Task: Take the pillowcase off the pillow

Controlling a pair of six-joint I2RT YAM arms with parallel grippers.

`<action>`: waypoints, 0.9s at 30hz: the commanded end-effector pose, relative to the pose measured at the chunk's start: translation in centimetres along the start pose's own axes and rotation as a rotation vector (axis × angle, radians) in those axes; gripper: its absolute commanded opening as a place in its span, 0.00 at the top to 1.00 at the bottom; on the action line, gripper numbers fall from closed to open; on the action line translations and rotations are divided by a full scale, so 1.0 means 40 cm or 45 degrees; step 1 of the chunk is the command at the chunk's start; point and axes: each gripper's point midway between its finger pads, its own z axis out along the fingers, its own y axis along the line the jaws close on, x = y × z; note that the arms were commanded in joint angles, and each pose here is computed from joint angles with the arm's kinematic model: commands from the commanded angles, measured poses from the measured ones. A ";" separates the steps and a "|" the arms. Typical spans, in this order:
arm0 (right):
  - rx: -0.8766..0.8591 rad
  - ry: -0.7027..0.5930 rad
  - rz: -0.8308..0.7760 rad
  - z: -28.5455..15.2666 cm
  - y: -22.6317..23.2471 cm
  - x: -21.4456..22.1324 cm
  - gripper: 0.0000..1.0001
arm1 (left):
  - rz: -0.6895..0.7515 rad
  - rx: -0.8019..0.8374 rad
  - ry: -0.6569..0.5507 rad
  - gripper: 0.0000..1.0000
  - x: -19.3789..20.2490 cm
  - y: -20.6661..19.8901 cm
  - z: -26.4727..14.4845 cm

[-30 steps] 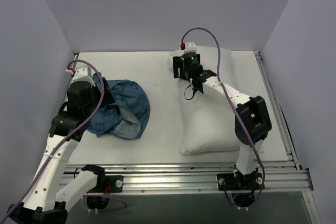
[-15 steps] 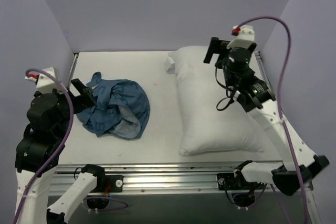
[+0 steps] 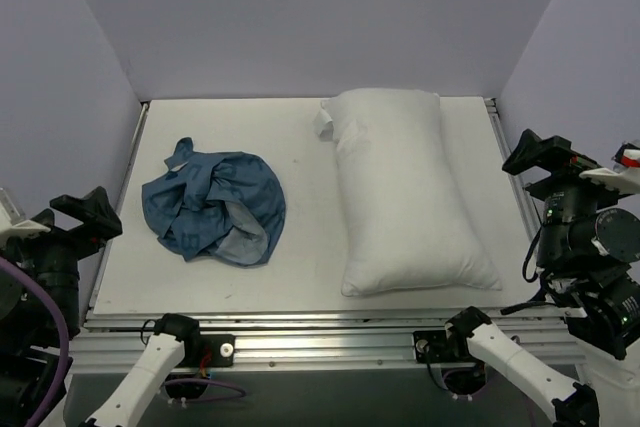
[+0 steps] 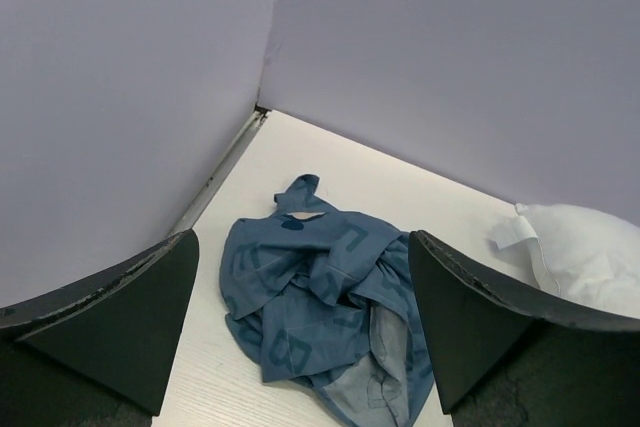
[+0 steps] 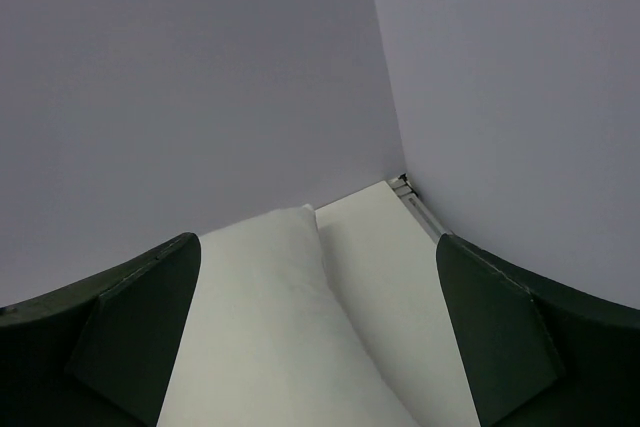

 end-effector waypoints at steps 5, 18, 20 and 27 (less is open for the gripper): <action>0.070 0.024 -0.055 -0.048 -0.084 0.040 0.00 | 0.013 -0.082 -0.089 0.06 -0.034 0.073 -0.063; 0.050 0.005 -0.032 -0.081 -0.117 0.063 0.00 | -0.071 -0.119 -0.164 0.06 -0.032 0.126 -0.103; 0.046 0.003 -0.029 -0.084 -0.119 0.060 0.00 | -0.077 -0.117 -0.165 0.06 -0.029 0.128 -0.102; 0.038 -0.003 -0.027 -0.087 -0.120 0.056 0.00 | -0.106 -0.129 -0.170 0.06 -0.023 0.141 -0.101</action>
